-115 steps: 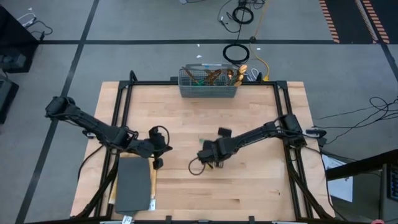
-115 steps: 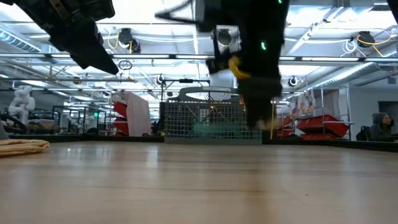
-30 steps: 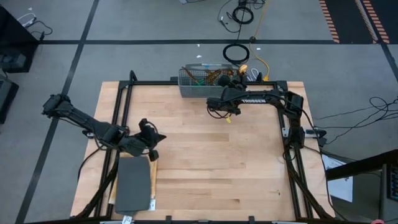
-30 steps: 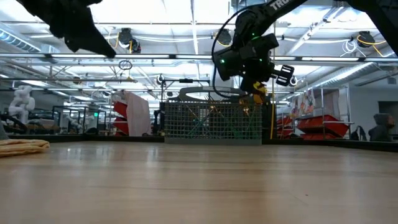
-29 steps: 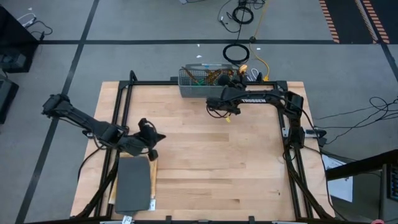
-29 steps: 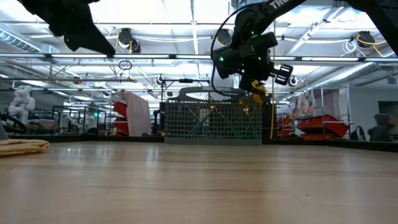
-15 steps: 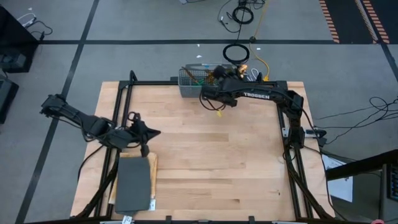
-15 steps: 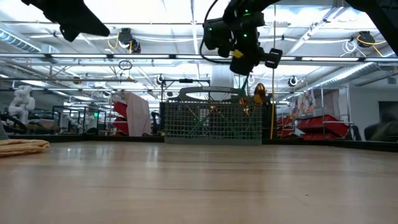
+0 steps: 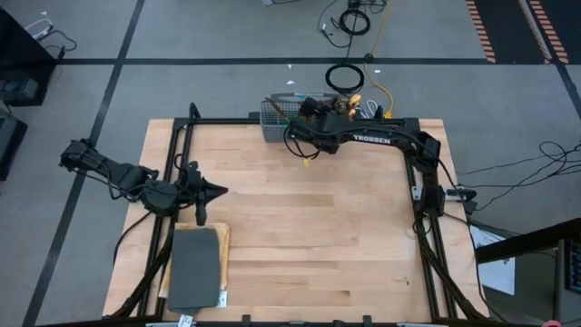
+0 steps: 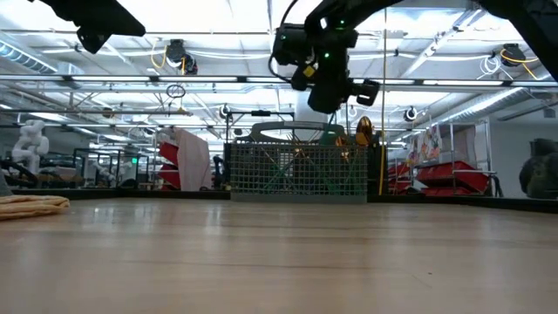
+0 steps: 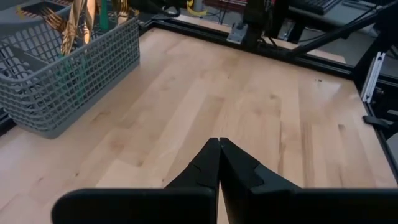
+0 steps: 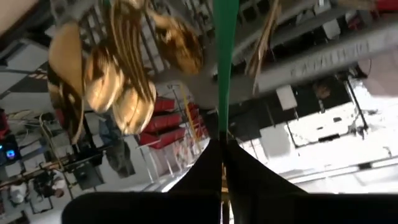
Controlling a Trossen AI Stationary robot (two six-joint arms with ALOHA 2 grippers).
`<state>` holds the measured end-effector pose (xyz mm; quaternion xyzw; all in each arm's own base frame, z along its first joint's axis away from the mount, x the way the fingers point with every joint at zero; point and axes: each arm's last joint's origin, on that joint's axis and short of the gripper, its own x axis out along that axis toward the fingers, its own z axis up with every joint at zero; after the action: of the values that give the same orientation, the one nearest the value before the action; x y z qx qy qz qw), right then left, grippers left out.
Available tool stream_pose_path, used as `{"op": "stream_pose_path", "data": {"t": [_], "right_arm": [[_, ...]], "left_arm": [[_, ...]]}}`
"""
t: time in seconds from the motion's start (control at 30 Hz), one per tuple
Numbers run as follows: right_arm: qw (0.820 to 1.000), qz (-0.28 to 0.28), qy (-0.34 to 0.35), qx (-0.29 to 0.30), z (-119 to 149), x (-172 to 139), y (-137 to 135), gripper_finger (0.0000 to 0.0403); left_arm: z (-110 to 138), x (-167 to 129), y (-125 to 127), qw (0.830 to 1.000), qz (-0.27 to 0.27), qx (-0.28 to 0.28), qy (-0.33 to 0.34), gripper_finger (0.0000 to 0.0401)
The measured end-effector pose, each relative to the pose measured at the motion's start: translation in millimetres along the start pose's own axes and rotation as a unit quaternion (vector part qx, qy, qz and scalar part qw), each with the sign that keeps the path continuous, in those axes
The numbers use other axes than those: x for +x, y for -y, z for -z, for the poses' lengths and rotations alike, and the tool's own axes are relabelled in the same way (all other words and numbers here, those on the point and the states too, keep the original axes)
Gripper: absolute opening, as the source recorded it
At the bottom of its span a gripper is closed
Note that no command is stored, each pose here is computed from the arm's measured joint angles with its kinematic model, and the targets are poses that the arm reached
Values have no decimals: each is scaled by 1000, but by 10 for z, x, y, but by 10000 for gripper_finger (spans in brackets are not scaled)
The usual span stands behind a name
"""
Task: Sort silverware
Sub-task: Put the green fork into the dishwasher utensil holder
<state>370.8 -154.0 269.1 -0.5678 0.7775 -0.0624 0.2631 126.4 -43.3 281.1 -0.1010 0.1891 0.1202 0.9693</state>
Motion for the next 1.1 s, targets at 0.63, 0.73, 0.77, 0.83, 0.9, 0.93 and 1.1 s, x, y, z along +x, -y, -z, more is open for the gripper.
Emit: {"op": "stream_pose_path", "data": {"t": [0.63,0.73,0.77,0.83,0.9,0.93,1.1], "right_arm": [[996,-26,48,-64,-734,299,3,0],[995,-33,73,-52,-743,330,4,0],[996,-35,77,-42,-743,337,4,0],[996,-37,75,-23,-739,346,4,5],[996,-39,75,-15,-738,350,4,14],[996,-39,75,-13,-738,350,4,21],[996,-38,75,-12,-736,345,4,63]], "left_arm": [[9,-4,-7,1000,-1,11,-4,11],[10,-4,-8,1000,-2,19,-4,11],[10,-4,-8,1000,-2,19,-4,11],[10,-4,-8,1000,-2,20,-5,11],[10,-4,-8,1000,-2,20,-5,11],[11,-4,-8,1000,-2,20,-5,11],[10,-5,-9,1000,-2,21,-5,11]]}}
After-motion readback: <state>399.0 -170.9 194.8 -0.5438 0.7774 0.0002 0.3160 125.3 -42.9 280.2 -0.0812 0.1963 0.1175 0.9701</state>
